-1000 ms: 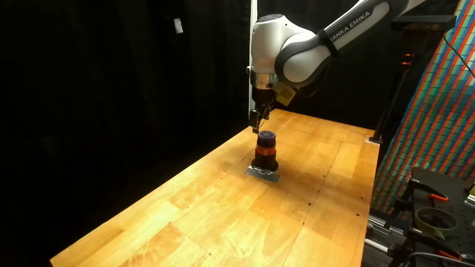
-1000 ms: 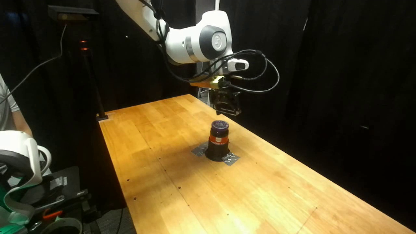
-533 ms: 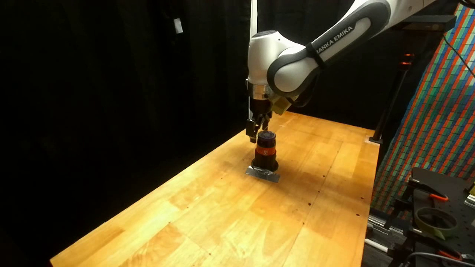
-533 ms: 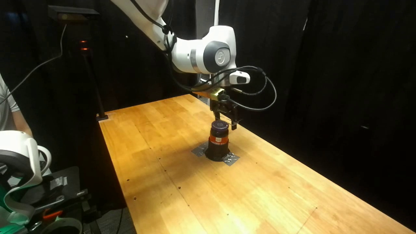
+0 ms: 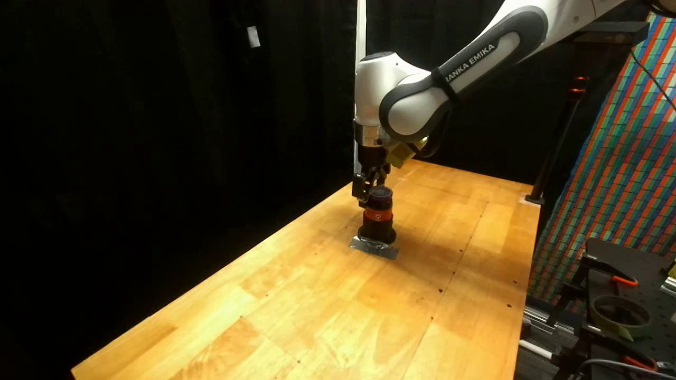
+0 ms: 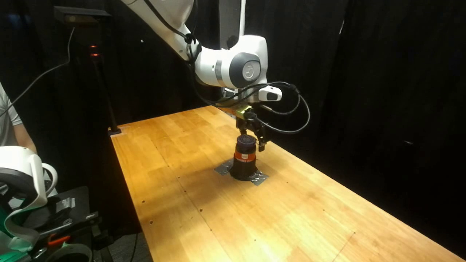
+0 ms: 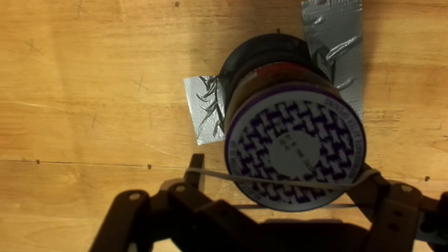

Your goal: Put the elastic rubber on the object that is attached to the table

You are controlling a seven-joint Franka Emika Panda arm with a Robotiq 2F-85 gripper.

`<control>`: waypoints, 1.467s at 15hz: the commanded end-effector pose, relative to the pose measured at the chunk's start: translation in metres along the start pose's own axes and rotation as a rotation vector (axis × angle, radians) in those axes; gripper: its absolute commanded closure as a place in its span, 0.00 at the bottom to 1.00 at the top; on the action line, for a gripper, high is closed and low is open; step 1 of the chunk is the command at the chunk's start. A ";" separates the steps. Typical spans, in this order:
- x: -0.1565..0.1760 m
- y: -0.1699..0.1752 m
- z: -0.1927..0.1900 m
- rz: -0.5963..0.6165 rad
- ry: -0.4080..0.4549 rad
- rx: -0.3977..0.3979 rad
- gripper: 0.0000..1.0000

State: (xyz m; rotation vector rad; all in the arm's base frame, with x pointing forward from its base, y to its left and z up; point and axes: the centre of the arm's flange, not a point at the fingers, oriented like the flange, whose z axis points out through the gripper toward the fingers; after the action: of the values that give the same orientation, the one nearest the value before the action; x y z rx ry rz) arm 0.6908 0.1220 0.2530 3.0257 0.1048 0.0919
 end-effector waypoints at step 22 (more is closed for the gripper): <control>-0.100 0.005 -0.011 -0.069 -0.192 0.182 0.42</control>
State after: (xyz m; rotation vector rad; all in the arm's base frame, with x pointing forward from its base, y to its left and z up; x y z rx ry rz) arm 0.6248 0.1025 0.2423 3.2591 0.2302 -0.2843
